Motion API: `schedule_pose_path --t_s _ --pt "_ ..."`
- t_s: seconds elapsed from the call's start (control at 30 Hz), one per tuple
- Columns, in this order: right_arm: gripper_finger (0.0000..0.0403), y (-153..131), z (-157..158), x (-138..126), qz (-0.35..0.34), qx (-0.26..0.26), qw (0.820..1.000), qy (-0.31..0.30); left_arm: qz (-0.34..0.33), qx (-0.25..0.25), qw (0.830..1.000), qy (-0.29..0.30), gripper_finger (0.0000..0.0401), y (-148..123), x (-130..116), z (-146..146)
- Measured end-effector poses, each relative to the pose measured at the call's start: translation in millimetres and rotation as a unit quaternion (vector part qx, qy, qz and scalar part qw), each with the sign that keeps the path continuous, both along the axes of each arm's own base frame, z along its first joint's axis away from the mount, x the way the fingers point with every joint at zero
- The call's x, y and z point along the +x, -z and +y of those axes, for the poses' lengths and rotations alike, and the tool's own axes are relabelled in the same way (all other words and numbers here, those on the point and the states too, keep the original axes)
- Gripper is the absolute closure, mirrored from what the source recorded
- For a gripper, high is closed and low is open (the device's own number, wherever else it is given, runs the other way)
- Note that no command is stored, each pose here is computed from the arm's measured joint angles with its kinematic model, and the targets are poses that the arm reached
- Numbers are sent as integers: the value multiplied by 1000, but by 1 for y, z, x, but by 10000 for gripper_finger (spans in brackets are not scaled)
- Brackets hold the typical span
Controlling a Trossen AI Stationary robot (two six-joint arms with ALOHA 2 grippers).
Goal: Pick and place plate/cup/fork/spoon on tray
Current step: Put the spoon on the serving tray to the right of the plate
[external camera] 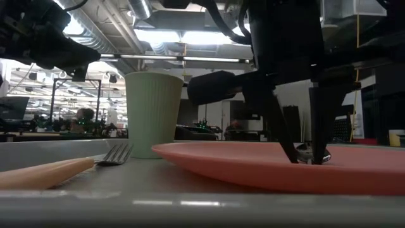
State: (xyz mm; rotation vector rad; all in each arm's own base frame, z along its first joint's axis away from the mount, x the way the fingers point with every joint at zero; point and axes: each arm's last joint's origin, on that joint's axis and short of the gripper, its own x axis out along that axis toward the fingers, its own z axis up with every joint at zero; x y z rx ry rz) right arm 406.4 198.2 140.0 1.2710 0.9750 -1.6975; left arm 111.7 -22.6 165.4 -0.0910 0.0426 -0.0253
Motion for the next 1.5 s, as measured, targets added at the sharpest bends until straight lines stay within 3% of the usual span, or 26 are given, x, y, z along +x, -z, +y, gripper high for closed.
schedule_pose_path --t_s 0.13,0.33,0.53,0.67,0.73,0.83,1.0,1.23,1.5 --pt "323 -2 1 2 -4 6 1000 -2 0 0 1000 0 371 0 0 0" --pt "390 -3 2 3 -8 10 1000 -9 0 0 1000 0 368 0 0 0" --pt "395 -6 1 3 -11 1 1000 -16 0 0 1000 0 374 0 0 0" --pt "396 -33 0 1 -7 -11 999 -36 0 0 1000 0 375 0 0 0" --pt "397 -53 0 2 -20 -2 998 -59 0 0 1000 0 372 0 0 0" --pt "398 -71 1 4 -37 19 986 -164 -1 0 1000 0 369 0 0 0" --pt "400 -85 2 3 -42 47 967 -248 0 0 1000 0 369 0 0 0" --pt "400 -87 10 -3 -31 74 946 -313 0 0 1000 2 375 0 0 0" --pt "400 -101 15 -47 0 60 941 -332 0 0 1000 2 369 0 0 0"
